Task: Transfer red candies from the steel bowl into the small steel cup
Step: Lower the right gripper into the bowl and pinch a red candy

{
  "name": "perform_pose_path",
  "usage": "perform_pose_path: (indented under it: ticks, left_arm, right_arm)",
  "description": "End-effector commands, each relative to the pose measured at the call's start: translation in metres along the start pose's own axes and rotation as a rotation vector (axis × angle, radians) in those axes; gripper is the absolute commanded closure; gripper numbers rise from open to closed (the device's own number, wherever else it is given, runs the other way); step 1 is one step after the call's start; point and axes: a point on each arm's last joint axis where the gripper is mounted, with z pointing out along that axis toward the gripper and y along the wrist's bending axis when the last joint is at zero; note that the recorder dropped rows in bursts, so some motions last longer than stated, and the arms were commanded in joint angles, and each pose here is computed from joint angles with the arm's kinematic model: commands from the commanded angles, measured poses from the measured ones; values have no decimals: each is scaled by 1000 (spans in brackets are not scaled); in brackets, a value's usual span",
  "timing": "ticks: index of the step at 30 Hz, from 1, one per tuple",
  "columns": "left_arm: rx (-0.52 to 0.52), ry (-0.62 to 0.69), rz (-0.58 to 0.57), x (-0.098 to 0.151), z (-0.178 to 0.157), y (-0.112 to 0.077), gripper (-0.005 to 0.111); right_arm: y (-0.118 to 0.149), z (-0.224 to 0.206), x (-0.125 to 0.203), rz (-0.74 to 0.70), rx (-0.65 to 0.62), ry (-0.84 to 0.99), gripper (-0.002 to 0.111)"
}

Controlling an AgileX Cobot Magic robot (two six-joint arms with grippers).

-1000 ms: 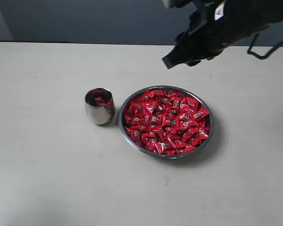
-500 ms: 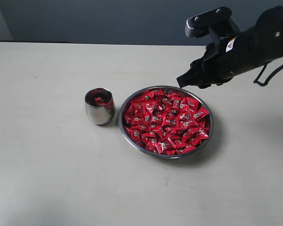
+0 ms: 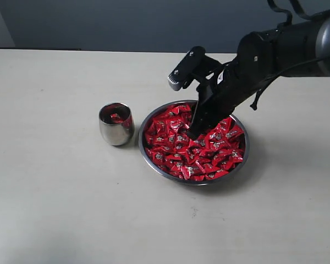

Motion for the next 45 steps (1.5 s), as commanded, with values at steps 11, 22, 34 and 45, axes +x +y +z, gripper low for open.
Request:
perform_pose_path:
  ticks: [11, 22, 34, 45]
  left_arm:
    - [6, -11, -6, 0, 0, 0, 106]
    - [6, -11, -6, 0, 0, 0, 106]
    - [6, -11, -6, 0, 0, 0, 106]
    - [6, -11, -6, 0, 0, 0, 106]
  right_arm:
    - [3, -1, -6, -77, 0, 32, 69]
    - [-26, -26, -15, -47, -42, 118, 69]
    - [-19, -23, -11, -211, -151, 226, 69]
    - [-4, 3, -23, -443, -67, 228, 69]
